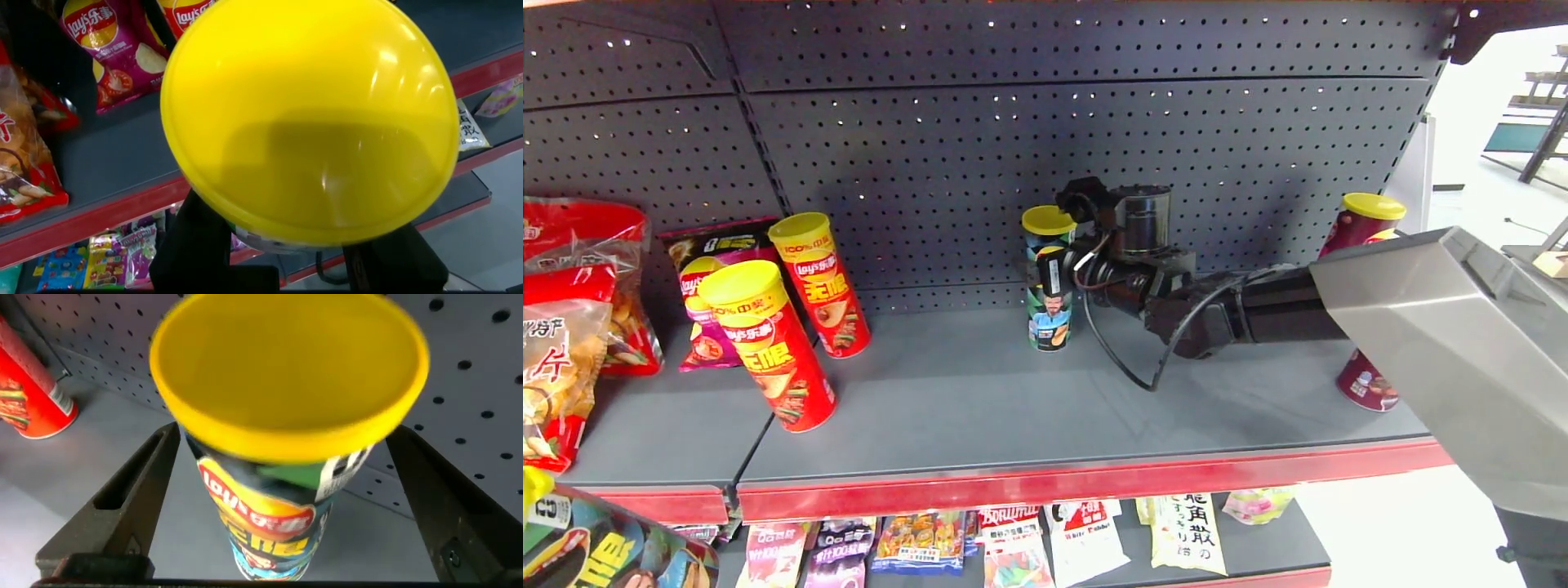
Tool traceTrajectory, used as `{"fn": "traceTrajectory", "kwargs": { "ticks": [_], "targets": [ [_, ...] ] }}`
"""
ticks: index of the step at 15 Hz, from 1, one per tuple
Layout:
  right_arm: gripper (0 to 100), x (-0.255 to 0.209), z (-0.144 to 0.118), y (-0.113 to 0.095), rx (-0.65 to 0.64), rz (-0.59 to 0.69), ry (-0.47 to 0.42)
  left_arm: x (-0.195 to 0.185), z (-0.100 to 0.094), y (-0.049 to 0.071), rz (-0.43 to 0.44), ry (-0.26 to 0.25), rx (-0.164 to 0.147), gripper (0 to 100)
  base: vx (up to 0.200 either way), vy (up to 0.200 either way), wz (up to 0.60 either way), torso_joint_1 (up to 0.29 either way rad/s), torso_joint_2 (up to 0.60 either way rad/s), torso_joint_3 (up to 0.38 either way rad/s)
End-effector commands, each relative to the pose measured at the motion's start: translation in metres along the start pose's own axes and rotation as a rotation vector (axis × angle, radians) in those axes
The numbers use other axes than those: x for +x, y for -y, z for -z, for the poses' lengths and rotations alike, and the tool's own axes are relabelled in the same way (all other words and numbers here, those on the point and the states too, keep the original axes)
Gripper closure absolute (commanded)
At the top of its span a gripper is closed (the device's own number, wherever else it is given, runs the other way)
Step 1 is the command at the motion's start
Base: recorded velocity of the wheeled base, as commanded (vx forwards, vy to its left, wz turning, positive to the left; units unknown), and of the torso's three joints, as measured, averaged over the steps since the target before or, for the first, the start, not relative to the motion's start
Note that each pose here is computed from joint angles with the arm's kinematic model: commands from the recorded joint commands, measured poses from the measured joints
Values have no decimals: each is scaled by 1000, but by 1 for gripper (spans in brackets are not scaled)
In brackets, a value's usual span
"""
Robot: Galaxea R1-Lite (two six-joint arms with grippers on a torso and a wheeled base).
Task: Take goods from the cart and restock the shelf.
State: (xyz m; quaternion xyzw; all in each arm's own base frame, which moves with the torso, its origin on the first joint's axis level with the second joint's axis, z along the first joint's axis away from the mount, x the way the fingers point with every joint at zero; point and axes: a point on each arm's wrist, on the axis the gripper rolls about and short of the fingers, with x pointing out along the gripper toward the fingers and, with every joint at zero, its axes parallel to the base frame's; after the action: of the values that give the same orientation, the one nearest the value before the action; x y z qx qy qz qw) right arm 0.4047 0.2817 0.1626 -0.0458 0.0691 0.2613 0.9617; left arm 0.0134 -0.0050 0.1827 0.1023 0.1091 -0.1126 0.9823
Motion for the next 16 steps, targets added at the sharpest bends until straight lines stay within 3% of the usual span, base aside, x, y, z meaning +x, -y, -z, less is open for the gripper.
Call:
{"fn": "traceTrajectory", "kwargs": {
  "ticks": [1,4,5,11,16],
  "targets": [
    [0,2,0,0,0,0,5,0,0,0,0,-2,0,100,0,0,0,0,0,0],
    [0,4,4,-1,6,-2,-3,0,0,0,0,-3,0,100,0,0,0,0,0,0],
    [100,4,5,-1,9,0,-4,0,1,0,1,-5,-1,100,0,0,0,0,0,0],
    [100,4,4,-3,38,1,-4,0,1,0,1,-5,-2,100,0,0,0,0,0,0],
    [100,-23,-21,-16,39,51,24,1,0,0,1,-6,-1,100,0,0,0,0,0,0]
  ]
}}
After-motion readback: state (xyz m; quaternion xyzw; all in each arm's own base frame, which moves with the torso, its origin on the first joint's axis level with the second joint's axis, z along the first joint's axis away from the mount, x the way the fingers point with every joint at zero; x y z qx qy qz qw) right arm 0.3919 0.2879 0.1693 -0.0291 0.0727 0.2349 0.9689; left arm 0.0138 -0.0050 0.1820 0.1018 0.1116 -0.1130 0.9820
